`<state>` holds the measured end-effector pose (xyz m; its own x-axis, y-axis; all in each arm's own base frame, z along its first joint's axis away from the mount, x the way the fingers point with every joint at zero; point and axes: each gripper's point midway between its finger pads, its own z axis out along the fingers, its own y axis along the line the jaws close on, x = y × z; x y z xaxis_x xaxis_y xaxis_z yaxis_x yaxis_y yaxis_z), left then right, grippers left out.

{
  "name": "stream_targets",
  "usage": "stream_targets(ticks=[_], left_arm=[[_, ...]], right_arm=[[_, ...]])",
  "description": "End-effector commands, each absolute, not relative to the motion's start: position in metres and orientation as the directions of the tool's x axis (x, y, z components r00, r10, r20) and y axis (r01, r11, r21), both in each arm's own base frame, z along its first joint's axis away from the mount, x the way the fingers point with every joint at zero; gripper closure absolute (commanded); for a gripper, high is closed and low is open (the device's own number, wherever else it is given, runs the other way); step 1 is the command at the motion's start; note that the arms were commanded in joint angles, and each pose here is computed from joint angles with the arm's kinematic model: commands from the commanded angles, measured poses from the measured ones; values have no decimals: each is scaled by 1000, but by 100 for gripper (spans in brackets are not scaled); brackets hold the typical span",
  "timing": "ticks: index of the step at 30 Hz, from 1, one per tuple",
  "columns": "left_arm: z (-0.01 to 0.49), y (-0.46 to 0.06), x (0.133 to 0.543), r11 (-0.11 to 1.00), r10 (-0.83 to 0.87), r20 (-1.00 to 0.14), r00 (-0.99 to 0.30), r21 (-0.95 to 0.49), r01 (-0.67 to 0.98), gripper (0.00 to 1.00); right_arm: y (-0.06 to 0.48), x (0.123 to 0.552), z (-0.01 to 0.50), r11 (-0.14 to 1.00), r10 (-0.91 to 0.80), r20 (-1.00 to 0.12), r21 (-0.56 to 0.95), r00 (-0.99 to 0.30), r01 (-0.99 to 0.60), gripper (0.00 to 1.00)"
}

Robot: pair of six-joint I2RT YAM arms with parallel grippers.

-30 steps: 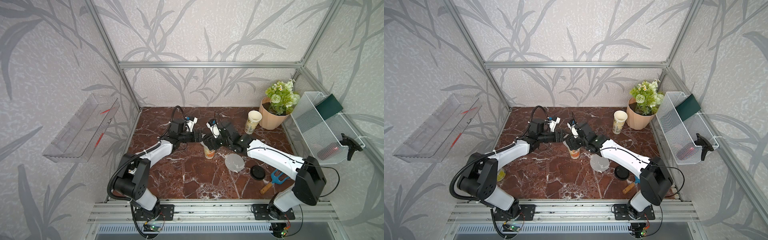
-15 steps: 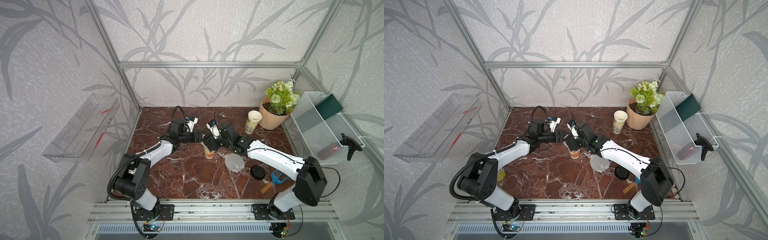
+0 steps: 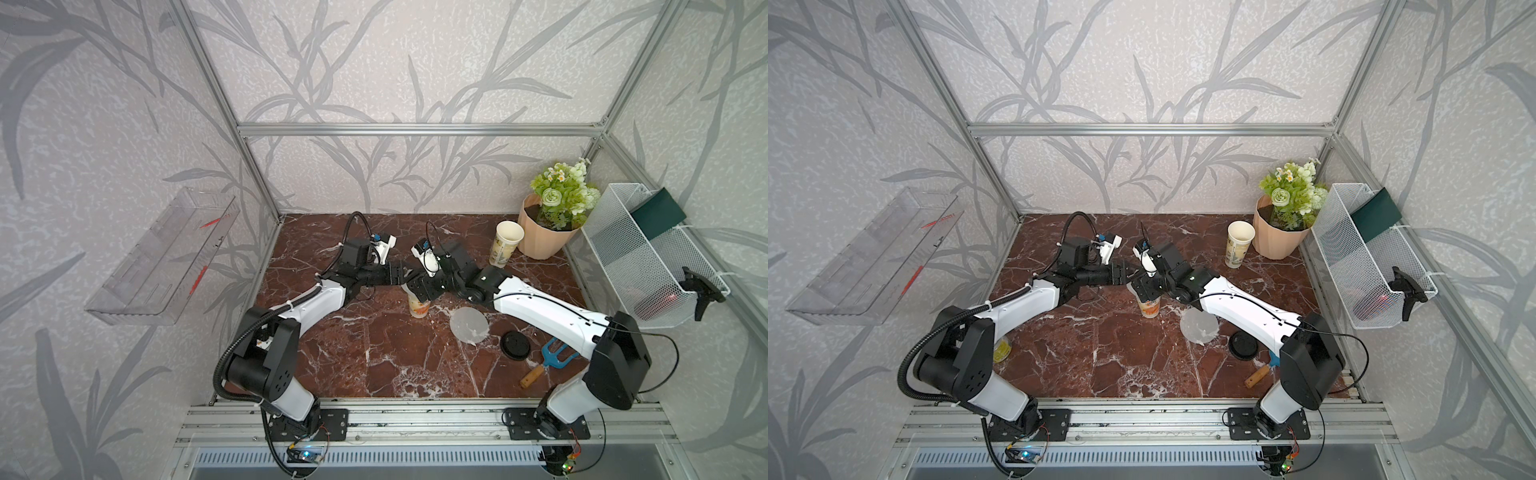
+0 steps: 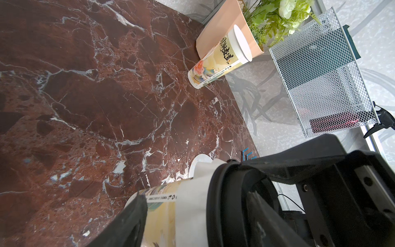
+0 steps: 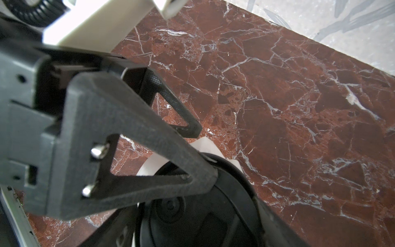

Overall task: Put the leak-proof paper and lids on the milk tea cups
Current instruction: Secure the cup lid on the cup.

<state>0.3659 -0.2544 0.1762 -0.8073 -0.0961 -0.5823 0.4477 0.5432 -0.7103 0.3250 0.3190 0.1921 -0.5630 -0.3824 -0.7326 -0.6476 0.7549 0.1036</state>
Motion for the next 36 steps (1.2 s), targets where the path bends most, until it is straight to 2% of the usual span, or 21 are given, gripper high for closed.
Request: stream_targets(ticks=[1, 20, 36], left_arm=[[162, -248, 360, 588, -83, -538, -839, -706, 395, 26], [172, -245, 359, 587, -96, -553, -828, -703, 402, 26], [147, -238, 357, 609, -90, -521, -849, -703, 367, 35]], right_arm=[[299, 301, 143, 756, -494, -569, 91, -657, -648, 16], [300, 303, 154, 749, -513, -581, 56, -632, -660, 14], [300, 302, 140, 749, -518, -569, 58, -638, -660, 14]])
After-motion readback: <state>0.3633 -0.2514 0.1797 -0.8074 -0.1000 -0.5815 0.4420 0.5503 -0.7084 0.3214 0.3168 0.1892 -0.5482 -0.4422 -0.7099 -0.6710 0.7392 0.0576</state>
